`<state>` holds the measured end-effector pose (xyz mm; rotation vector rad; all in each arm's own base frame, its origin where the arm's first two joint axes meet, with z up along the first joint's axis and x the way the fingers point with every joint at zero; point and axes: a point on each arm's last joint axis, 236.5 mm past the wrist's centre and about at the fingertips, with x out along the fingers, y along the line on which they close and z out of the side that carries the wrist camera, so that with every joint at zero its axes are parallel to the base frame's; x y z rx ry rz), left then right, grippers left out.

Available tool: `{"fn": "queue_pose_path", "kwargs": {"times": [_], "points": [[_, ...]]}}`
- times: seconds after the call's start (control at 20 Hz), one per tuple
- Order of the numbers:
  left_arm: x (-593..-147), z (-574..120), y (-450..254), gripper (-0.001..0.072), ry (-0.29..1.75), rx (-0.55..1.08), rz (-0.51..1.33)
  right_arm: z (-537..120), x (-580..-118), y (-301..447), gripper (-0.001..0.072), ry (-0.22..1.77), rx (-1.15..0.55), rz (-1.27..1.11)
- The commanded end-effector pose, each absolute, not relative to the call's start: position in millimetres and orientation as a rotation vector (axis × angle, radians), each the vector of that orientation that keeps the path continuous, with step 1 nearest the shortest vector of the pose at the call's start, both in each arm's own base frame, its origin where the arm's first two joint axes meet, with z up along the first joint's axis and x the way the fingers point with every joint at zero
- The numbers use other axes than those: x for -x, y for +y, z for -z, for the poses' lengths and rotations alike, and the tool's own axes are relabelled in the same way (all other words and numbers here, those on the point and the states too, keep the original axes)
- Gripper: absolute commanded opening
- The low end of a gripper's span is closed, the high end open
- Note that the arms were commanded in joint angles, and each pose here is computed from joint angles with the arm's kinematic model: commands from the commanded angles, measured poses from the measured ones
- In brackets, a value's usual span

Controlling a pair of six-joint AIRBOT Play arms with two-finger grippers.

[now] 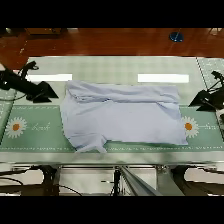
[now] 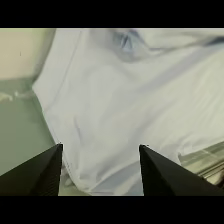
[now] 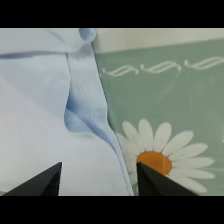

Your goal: Fold the shirts.

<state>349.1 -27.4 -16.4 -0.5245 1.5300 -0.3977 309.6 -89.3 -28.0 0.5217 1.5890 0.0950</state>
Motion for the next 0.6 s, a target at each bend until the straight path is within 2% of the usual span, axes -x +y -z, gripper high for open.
{"fn": "queue_pose_path", "kwargs": {"times": [0.0,0.05,0.1,0.3,0.55], "points": [[-281.2,30.8,-38.4,0.0577,1.530,0.642,0.411,28.2,-271.0,-85.0,0.0546,1.485,-0.617,-0.064],[-263.8,36.9,-44.2,0.0651,1.540,0.675,0.409,29.2,-263.6,-91.1,0.0546,1.447,-0.638,-0.018],[-249.1,40.5,-52.7,0.0683,1.550,0.725,0.413,27.7,-260.4,-95.4,0.0546,1.396,-0.673,0.018],[-205.2,55.8,-76.1,0.0683,1.612,0.795,0.453,8.0,-269.7,-85.9,0.0546,1.222,-0.809,0.006],[-177.8,69.6,-89.4,0.0682,1.686,0.836,0.461,1.1,-264.9,-76.6,0.0546,1.222,-0.807,-0.016]]}}
